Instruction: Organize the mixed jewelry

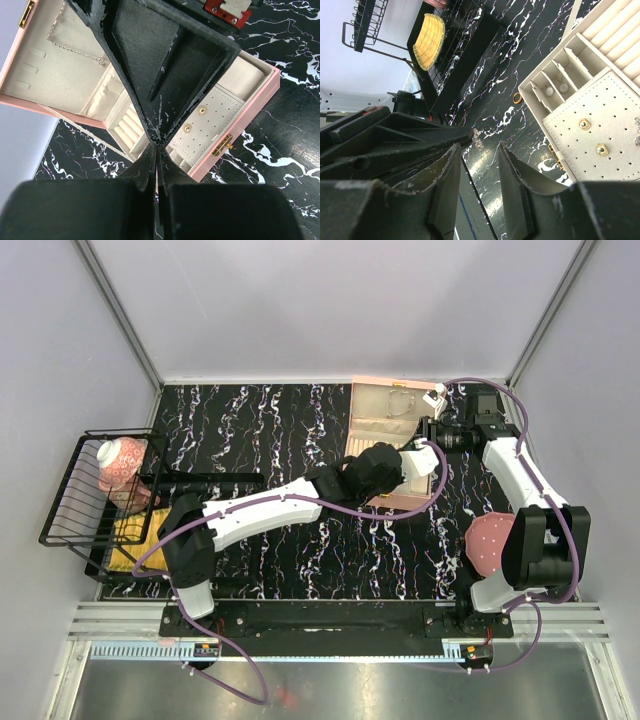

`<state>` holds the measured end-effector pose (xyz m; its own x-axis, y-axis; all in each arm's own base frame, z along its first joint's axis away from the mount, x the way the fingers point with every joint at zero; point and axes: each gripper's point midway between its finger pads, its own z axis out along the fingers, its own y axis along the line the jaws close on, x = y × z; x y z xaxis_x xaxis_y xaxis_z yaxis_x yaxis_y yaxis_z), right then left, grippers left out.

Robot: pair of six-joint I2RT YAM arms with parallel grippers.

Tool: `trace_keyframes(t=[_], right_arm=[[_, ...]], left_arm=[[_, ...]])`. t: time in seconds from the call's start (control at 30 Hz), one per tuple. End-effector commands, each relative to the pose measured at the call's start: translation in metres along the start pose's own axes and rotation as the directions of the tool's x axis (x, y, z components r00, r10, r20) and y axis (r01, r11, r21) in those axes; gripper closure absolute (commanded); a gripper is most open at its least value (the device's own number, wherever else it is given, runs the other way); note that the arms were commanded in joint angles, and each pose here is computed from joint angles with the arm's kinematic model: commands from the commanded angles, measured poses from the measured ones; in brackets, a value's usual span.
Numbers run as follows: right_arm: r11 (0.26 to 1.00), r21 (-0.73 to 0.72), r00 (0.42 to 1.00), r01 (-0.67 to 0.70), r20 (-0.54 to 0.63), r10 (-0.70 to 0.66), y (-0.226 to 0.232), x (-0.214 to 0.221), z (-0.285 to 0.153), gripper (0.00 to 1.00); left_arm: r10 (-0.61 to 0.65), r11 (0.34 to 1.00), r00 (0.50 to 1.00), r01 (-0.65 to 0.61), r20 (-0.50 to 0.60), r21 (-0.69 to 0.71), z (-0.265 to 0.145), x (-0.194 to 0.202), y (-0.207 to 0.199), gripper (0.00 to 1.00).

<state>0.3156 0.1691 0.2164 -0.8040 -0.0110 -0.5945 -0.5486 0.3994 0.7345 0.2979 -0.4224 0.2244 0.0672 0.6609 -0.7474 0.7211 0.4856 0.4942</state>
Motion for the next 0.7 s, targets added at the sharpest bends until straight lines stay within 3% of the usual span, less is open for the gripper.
trace_keyframes(t=[0.0,0.67], right_arm=[[0.999,-0.015,0.999,0.047,0.009,-0.047,0.005,-0.01,0.003,0.59],[0.994,-0.094,0.999,0.052,0.005,-0.052,0.015,-0.009,0.003,0.65]], left_arm=[[-0.046,0.999,0.996,0.048,0.079,-0.023,-0.004,-0.028,0.008,1.0],[-0.07,0.997,0.994,0.071,0.084,-0.009,-0.007,-0.032,0.007,1.0]])
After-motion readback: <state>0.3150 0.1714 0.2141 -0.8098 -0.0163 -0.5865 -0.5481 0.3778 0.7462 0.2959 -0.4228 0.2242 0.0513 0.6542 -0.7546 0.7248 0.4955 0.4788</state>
